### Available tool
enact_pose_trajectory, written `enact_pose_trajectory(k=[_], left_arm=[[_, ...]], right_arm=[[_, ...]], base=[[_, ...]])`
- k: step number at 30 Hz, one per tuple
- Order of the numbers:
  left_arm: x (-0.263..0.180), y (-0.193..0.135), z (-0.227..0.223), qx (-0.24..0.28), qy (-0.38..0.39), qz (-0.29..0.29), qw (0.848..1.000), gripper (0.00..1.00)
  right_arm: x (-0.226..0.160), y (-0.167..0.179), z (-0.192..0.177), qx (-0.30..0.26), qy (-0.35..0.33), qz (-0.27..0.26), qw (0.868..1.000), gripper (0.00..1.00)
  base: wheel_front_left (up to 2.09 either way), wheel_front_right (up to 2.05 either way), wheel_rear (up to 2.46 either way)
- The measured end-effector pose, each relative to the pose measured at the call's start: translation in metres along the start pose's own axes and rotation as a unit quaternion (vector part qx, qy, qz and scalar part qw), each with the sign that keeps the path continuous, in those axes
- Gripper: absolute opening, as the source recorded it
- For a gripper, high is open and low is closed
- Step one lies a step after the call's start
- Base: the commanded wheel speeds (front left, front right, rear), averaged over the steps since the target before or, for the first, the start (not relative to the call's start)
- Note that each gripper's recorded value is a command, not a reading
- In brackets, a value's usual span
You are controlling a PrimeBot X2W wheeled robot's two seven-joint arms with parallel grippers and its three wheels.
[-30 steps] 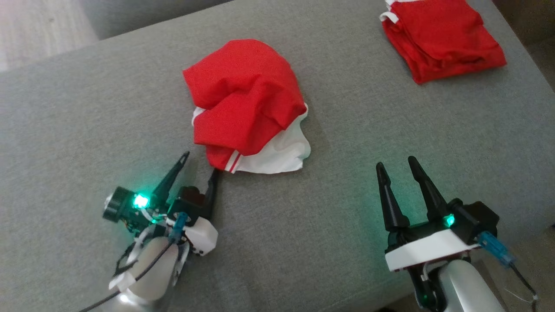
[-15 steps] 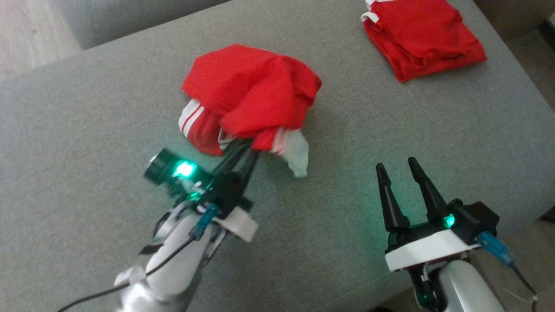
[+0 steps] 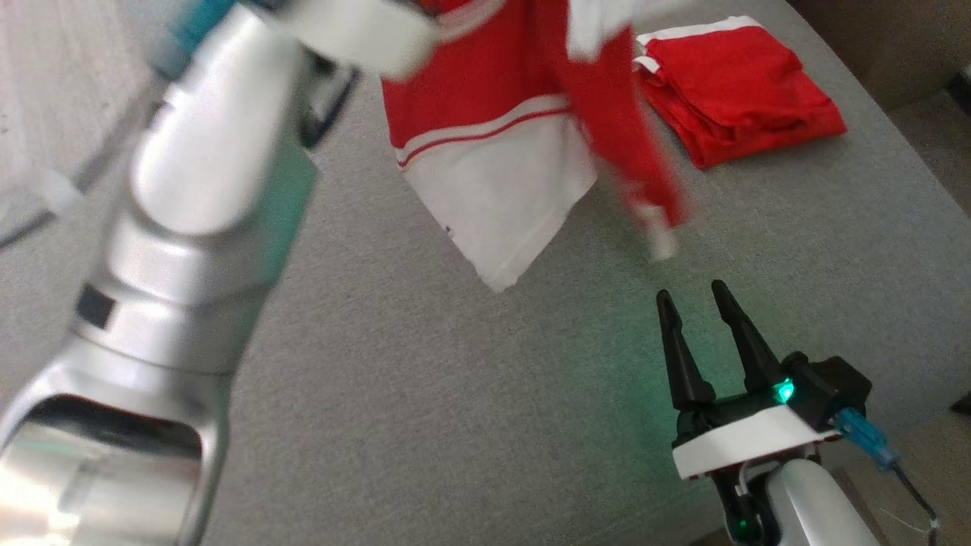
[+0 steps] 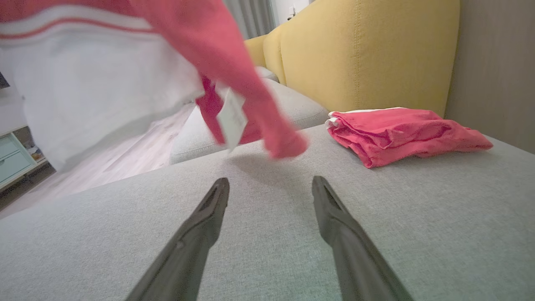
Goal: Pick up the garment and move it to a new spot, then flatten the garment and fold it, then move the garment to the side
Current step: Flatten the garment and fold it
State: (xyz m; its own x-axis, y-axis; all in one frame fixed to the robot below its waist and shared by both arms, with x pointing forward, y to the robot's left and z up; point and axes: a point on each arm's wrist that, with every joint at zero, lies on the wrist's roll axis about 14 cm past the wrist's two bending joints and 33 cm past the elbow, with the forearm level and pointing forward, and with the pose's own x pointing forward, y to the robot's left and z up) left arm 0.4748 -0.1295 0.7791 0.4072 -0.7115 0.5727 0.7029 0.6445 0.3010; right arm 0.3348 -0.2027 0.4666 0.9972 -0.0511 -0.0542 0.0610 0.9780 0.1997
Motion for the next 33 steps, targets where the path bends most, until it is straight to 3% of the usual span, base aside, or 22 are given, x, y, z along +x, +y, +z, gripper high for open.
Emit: enact_pose_trajectory(k=[3, 6, 8, 12, 13, 14, 20, 25, 29, 33], left_arm=[[-0.010, 0.036, -0.007, -0.030, 0.030, 0.050, 0.998, 0.00], [-0.059, 0.056, -0.064, -0.060, 0.134, 0.091, 0.985, 0.00], [-0.120, 0.051, -0.121, -0.092, 0.230, 0.114, 0.962, 0.00], [-0.262, 0.010, -0.200, -0.148, 0.390, 0.146, 0.897, 0.00], [-0.288, 0.004, -0.208, -0.154, 0.410, 0.159, 0.885, 0.95], [-0.308, 0.000, -0.212, -0.155, 0.424, 0.173, 0.875, 1.00], [-0.344, 0.008, -0.206, -0.139, 0.413, 0.244, 0.866, 1.00], [-0.363, -0.030, -0.197, -0.159, 0.416, 0.253, 0.859, 1.00], [-0.359, -0.057, -0.183, -0.156, 0.408, 0.231, 0.869, 1.00], [-0.352, -0.059, -0.178, -0.130, 0.402, 0.212, 0.881, 1.00]], right_arm=[[0.003, 0.004, 0.000, 0.001, -0.001, 0.008, 1.000, 1.00], [0.006, 0.010, -0.002, 0.007, 0.001, 0.016, 1.000, 1.00], [0.009, 0.014, -0.005, 0.008, 0.006, 0.023, 1.000, 1.00], [0.016, 0.021, -0.012, 0.009, 0.016, 0.035, 0.999, 1.00], [0.017, 0.024, -0.014, 0.009, 0.020, 0.039, 0.999, 1.00], [0.019, 0.026, -0.016, 0.008, 0.023, 0.043, 0.999, 1.00], [0.026, 0.037, -0.023, 0.003, 0.033, 0.061, 0.998, 1.00], [0.030, 0.042, -0.025, 0.000, 0.035, 0.071, 0.997, 1.00], [0.032, 0.044, -0.027, 0.000, 0.038, 0.074, 0.997, 1.00], [0.034, 0.048, -0.030, -0.004, 0.042, 0.081, 0.996, 1.00]], base=[[0.00, 0.00, 0.00], [0.00, 0.00, 0.00], [0.00, 0.00, 0.00], [0.00, 0.00, 0.00], [0.00, 0.00, 0.00], [0.00, 0.00, 0.00], [0.00, 0.00, 0.00], [0.00, 0.00, 0.00], [0.00, 0.00, 0.00], [0.00, 0.00, 0.00]])
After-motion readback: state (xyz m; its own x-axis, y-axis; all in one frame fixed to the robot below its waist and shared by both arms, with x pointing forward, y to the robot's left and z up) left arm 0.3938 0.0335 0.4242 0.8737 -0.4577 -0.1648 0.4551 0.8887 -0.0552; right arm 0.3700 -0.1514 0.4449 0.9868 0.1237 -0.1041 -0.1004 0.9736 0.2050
